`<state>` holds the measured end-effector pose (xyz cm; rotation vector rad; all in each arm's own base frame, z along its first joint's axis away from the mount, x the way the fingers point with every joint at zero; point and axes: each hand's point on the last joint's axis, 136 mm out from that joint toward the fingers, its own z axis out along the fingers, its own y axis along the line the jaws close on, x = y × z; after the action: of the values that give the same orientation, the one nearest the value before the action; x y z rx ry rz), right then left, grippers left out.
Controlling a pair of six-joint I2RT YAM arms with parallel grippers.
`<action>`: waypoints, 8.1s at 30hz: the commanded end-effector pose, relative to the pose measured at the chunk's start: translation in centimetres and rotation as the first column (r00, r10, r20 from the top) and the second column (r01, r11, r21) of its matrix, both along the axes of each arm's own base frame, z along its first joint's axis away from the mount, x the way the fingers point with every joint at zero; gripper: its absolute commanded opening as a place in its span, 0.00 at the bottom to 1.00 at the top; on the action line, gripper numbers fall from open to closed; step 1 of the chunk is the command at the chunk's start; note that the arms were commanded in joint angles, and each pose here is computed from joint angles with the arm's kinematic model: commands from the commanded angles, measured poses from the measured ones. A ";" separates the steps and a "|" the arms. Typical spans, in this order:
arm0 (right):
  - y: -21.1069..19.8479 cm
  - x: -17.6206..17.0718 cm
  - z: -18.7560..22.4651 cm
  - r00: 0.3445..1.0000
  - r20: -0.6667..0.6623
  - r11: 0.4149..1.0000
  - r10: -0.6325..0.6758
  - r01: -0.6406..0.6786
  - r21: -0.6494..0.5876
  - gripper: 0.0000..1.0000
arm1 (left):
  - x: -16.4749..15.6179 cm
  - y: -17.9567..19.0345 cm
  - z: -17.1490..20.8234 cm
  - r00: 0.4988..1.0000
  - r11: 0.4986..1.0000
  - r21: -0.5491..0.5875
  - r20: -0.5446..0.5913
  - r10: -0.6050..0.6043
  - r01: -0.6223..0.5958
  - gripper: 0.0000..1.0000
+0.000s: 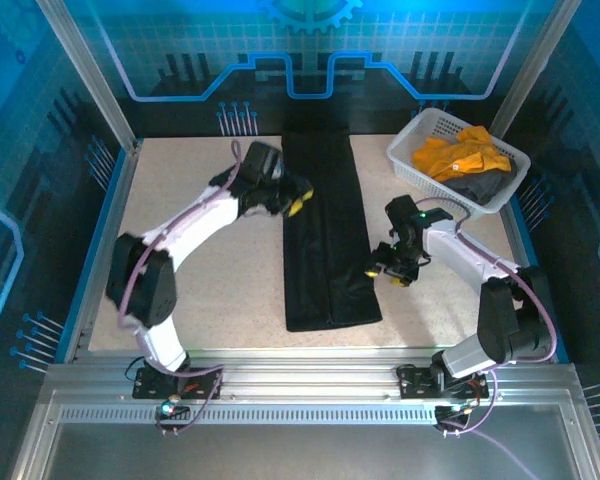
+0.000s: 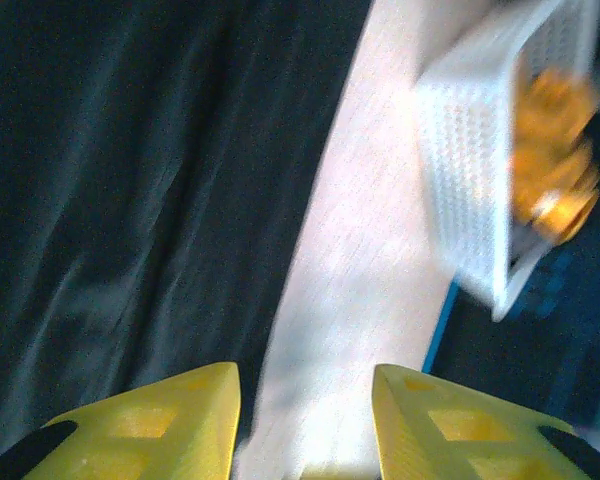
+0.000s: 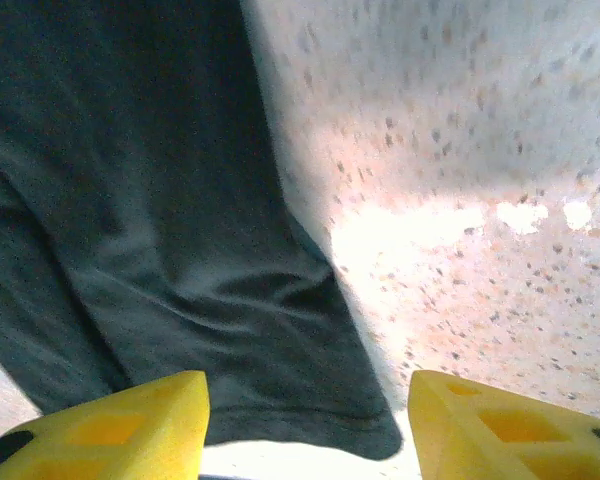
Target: Fold and stack the t-shirts
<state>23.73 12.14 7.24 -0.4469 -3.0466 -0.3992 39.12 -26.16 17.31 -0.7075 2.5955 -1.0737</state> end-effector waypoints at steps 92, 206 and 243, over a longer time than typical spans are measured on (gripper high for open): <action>1.9 19.5 4.4 0.985 0.148 0.994 -0.093 0.083 0.070 0.57 | 3.5 7.3 -4.7 0.985 0.987 0.059 -0.077 0.152 -0.147 0.57; -1.2 2.2 14.3 0.831 0.460 0.888 -0.311 0.082 0.452 0.65 | 2.0 -11.9 -11.5 0.800 0.773 -0.216 -0.225 0.556 -0.597 0.72; 2.9 6.2 13.8 0.873 0.449 0.886 -0.191 -0.043 0.461 0.60 | 13.2 28.1 -14.8 0.870 0.861 -0.139 -0.013 0.493 -0.490 0.00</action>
<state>29.36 13.92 19.53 -0.5910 -3.1934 -1.3355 52.42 1.51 3.80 -1.3573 2.0432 -1.0824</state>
